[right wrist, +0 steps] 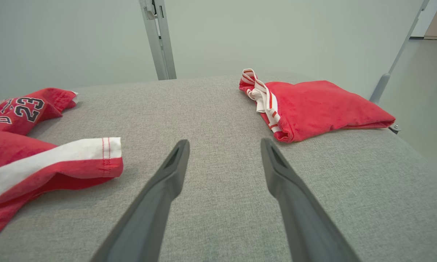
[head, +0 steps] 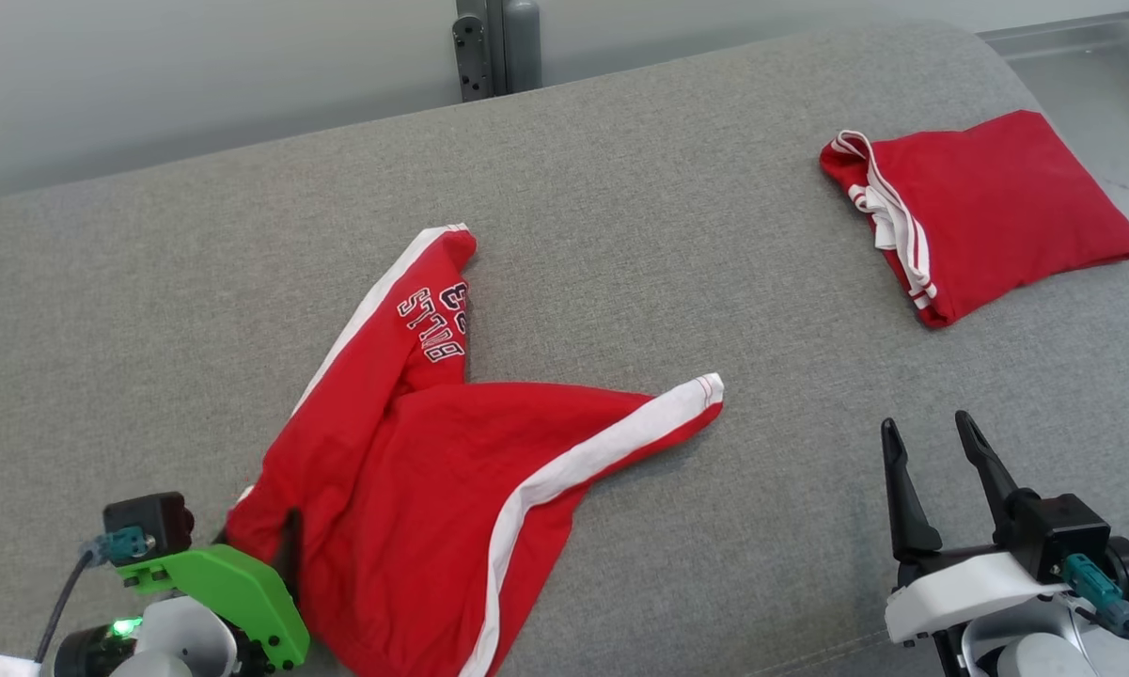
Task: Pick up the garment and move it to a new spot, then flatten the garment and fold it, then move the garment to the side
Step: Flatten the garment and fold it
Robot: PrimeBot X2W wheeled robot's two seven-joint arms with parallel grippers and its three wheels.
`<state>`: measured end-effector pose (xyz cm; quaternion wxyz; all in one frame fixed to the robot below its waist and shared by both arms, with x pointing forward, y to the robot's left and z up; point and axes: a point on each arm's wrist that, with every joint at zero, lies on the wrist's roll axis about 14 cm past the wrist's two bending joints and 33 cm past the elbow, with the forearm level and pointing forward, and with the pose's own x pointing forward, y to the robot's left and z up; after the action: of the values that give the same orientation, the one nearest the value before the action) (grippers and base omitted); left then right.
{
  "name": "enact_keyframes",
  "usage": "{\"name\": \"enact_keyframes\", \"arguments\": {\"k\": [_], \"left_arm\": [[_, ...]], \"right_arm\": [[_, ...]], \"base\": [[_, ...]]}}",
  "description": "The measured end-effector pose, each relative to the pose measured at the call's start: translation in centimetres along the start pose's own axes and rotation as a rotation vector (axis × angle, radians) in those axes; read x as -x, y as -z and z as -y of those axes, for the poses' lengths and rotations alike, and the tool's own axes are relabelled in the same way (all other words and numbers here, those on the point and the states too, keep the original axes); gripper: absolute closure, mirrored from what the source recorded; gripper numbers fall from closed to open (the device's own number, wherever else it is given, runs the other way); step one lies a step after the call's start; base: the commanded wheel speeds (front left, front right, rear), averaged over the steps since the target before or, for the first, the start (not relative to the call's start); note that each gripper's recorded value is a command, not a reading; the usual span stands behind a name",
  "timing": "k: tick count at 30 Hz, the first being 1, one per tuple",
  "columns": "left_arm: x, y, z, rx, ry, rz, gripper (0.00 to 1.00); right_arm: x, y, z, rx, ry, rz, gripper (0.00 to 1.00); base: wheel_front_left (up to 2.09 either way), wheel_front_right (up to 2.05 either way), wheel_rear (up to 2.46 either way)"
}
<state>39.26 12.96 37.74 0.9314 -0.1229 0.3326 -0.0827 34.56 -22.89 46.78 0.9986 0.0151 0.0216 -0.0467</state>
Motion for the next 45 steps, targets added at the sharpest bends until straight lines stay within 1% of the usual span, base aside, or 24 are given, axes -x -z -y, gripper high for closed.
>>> {"name": "enact_keyframes", "arguments": {"k": [3,4,5,10,13,16,24,25,26,27,28,34,35,37,38,40,42,43,45], "left_arm": [[-0.3,1.3,0.7,-0.016,0.042,-0.066,0.0],[-0.5,1.1,1.0,-0.023,0.061,-0.065,0.65],[-0.8,0.7,1.2,-0.019,0.069,-0.054,1.0],[-2.9,-4.0,1.2,-0.032,0.043,0.108,1.0],[-4.3,-5.8,1.1,-0.064,0.021,0.163,1.0],[-5.6,-7.9,0.0,-0.09,-0.02,0.215,1.0],[-8.5,-10.3,-2.1,-0.153,-0.097,0.248,1.0],[-8.7,-10.4,-2.4,-0.148,-0.108,0.251,0.97],[-8.7,-10.5,-2.6,-0.143,-0.114,0.256,0.61],[-8.7,-10.3,-2.7,-0.145,-0.113,0.253,0.13],[-8.7,-10.0,-2.7,-0.145,-0.11,0.25,0.0],[-6.0,-11.9,-1.8,-0.14,-0.084,0.413,0.0],[-5.1,-12.7,-1.4,-0.15,-0.079,0.455,0.0],[-2.3,-15.5,-0.1,-0.146,-0.052,0.59,0.0],[-0.8,-15.8,0.4,-0.161,-0.041,0.638,0.0],[1.6,-14.1,0.8,-0.14,-0.03,0.663,0.0],[4.2,-12.4,0.5,-0.129,-0.043,0.684,0.0],[5.3,-12.1,0.5,-0.116,-0.044,0.704,0.0],[7.4,-11.4,0.5,-0.128,-0.044,0.733,0.0]], "right_arm": [[-0.1,0.1,0.0,0.001,0.001,-0.003,0.0],[-0.2,0.1,0.1,0.002,0.002,-0.005,0.0],[-0.3,0.2,0.1,0.003,0.003,-0.006,0.0],[-0.6,0.6,0.4,0.008,0.012,-0.02,0.0],[-1.0,1.0,0.3,0.009,0.008,-0.031,0.0],[-1.5,1.1,0.0,0.011,0.0,-0.033,0.0],[-1.6,1.7,0.5,0.026,0.013,-0.055,0.0],[-1.6,1.8,0.6,0.026,0.015,-0.058,0.0],[-1.5,1.8,0.6,0.027,0.016,-0.06,0.0],[-1.4,1.8,0.6,0.028,0.017,-0.059,0.0],[-1.4,1.7,0.7,0.029,0.017,-0.059,0.0],[-0.1,0.6,1.6,0.038,0.041,-0.026,0.0],[0.2,0.3,1.8,0.046,0.041,-0.018,0.0],[0.6,-0.7,2.0,0.069,0.035,0.011,0.0],[0.7,-1.2,2.0,0.077,0.029,0.026,0.0],[1.1,-2.0,2.5,0.099,0.024,0.05,0.0],[1.2,-3.0,2.6,0.116,0.013,0.08,0.0],[1.2,-3.4,2.6,0.121,0.008,0.094,0.0],[1.2,-4.4,2.6,0.125,0.002,0.123,0.0]], "base": [[0.0,0.0,0.0],[0.0,0.0,0.0],[0.0,0.0,0.0],[0.0,0.0,0.0],[0.0,0.0,0.0],[0.0,0.0,0.0],[0.0,0.0,0.0],[0.0,0.0,0.0],[0.0,0.0,0.0],[0.0,0.0,0.0],[0.0,0.0,0.0],[0.0,0.0,0.0],[0.0,0.0,0.0],[0.0,0.0,0.0],[0.0,0.0,0.0],[0.0,0.0,0.0],[0.0,0.0,0.0],[0.0,0.0,0.0],[0.0,0.0,0.0]]}}
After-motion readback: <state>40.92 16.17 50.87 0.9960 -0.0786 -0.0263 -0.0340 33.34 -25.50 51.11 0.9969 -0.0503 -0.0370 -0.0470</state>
